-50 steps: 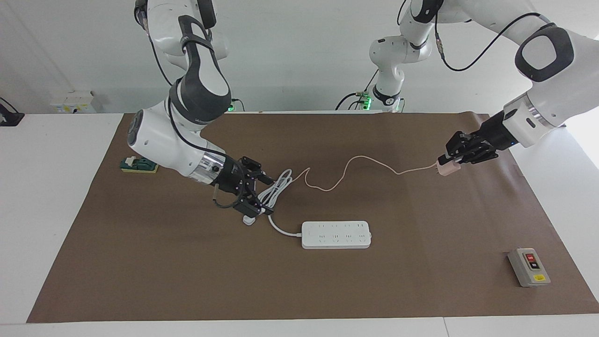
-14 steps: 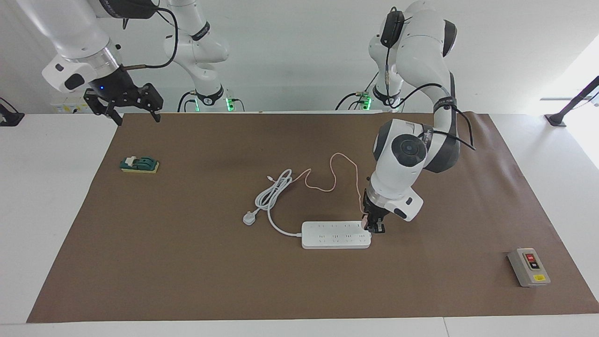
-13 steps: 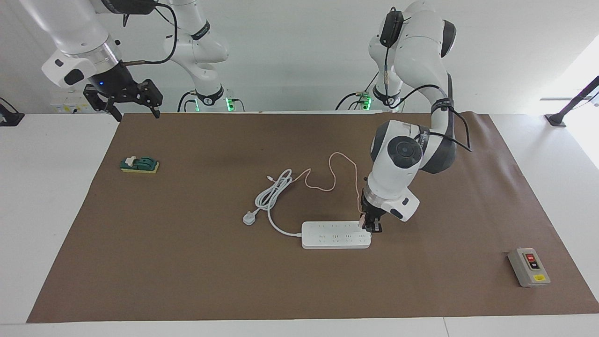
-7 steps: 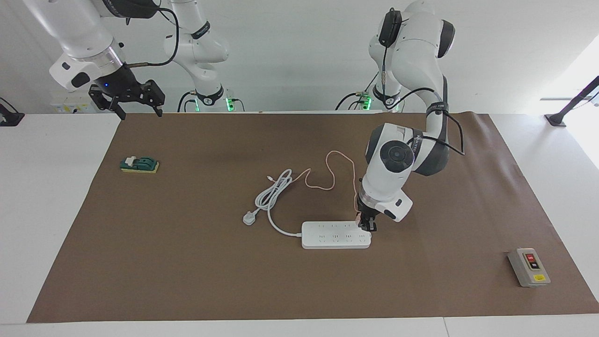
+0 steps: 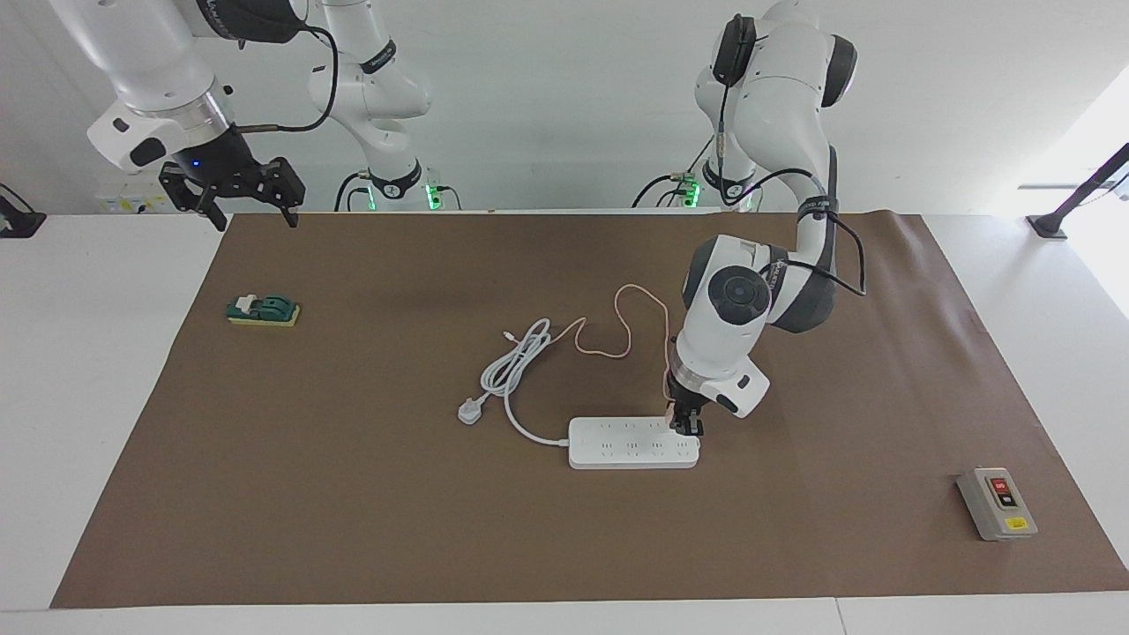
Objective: Plug charger into power strip
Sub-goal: 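Push the charger prongs into the power strip socket with the left gripper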
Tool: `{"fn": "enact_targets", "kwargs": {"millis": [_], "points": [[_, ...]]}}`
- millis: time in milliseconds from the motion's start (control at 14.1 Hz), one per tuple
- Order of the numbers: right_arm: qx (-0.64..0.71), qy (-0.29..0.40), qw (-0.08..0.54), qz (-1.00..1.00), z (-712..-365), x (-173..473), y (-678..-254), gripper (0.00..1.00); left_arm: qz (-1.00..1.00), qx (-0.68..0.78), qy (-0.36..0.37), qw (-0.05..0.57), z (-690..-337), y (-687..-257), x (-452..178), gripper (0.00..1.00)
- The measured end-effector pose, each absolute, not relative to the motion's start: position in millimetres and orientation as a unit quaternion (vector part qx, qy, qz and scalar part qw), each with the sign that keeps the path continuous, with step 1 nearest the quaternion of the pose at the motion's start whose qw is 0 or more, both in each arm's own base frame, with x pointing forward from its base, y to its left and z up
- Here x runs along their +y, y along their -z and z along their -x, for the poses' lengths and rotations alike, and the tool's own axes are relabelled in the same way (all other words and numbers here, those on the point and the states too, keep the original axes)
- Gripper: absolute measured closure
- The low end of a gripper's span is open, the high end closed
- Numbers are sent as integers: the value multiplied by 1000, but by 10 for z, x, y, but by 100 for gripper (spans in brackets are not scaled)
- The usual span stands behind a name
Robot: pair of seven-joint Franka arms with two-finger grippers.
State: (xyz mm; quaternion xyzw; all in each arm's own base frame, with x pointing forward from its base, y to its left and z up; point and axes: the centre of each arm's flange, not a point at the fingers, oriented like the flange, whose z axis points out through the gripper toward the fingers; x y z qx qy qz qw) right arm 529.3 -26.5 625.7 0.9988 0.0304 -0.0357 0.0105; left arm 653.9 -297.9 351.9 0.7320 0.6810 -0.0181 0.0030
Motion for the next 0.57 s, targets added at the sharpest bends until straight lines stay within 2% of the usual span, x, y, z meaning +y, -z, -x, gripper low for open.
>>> {"fn": "enact_targets", "kwargs": {"millis": [568], "points": [[30, 37, 10, -999, -5287, -265, -6235, 0, -732, 681, 15, 2, -6517, -3511, -2951, 69]]}}
